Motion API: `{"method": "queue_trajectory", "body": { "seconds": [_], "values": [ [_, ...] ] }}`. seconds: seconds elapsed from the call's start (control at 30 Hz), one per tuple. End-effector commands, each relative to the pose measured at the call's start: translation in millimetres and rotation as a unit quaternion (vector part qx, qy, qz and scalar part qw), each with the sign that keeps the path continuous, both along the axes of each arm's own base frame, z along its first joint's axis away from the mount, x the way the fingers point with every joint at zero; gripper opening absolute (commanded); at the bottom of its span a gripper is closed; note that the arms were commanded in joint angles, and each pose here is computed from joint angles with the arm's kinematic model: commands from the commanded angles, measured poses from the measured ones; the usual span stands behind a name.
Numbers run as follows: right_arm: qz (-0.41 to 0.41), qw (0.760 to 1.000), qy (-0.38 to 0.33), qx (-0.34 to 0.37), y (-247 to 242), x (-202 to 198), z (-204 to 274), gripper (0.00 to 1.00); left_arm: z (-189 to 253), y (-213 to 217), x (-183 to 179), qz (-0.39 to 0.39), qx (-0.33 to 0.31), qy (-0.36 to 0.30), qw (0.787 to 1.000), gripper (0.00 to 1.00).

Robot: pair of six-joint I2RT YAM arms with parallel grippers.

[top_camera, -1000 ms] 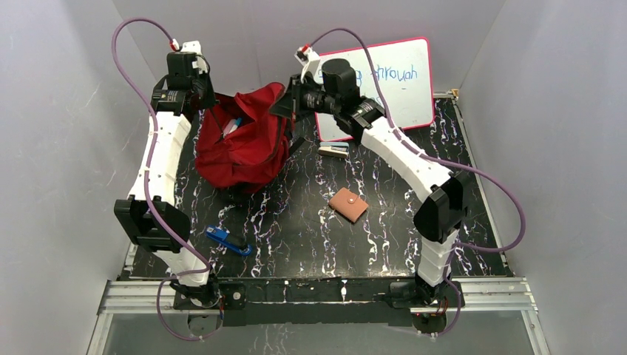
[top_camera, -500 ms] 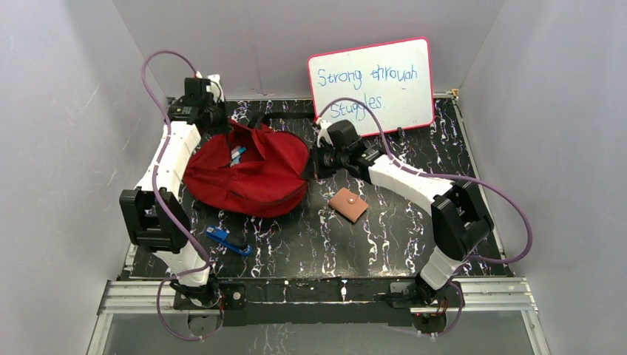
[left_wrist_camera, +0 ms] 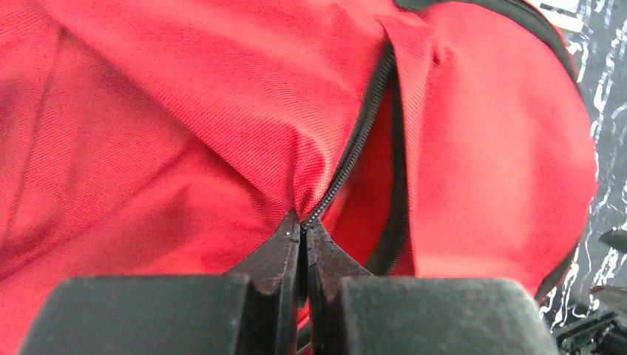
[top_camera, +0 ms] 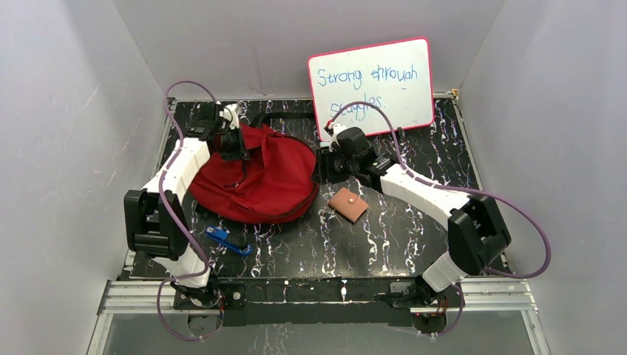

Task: Pack the student bag
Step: Adjust the student bag at the center of the board, then zip the student bag at the center of the board.

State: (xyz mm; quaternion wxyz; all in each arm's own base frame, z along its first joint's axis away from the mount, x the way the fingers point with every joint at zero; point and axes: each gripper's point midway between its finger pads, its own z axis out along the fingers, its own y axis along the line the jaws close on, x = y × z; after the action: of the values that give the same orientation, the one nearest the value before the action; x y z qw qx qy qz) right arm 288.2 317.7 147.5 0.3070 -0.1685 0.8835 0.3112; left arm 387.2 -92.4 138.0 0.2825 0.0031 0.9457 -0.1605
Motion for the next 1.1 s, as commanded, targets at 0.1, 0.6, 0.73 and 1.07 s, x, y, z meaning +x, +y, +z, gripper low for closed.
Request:
{"method": "queue_trajectory", "body": {
  "seconds": [0.1, 0.6, 0.73, 1.07],
  "values": [
    [-0.021, 0.995, -0.09, 0.022, 0, 25, 60, 0.58, 21, -57, -26, -0.068, -0.045, -0.016, 0.997, 0.03],
    [-0.008, 0.996, -0.088, 0.027, 6, 25, 60, 0.61, 42, -52, -36, -0.033, -0.026, -0.055, 0.998, 0.35],
    [0.004, 0.995, -0.099, 0.028, 8, 26, 66, 0.65, 70, -31, -32, 0.025, -0.001, -0.107, 0.994, 0.37],
    [0.137, 0.971, -0.188, 0.054, 60, 31, 110, 0.75, 91, 67, -80, 0.328, 0.03, -0.179, 0.927, 0.38]
  ]
}}
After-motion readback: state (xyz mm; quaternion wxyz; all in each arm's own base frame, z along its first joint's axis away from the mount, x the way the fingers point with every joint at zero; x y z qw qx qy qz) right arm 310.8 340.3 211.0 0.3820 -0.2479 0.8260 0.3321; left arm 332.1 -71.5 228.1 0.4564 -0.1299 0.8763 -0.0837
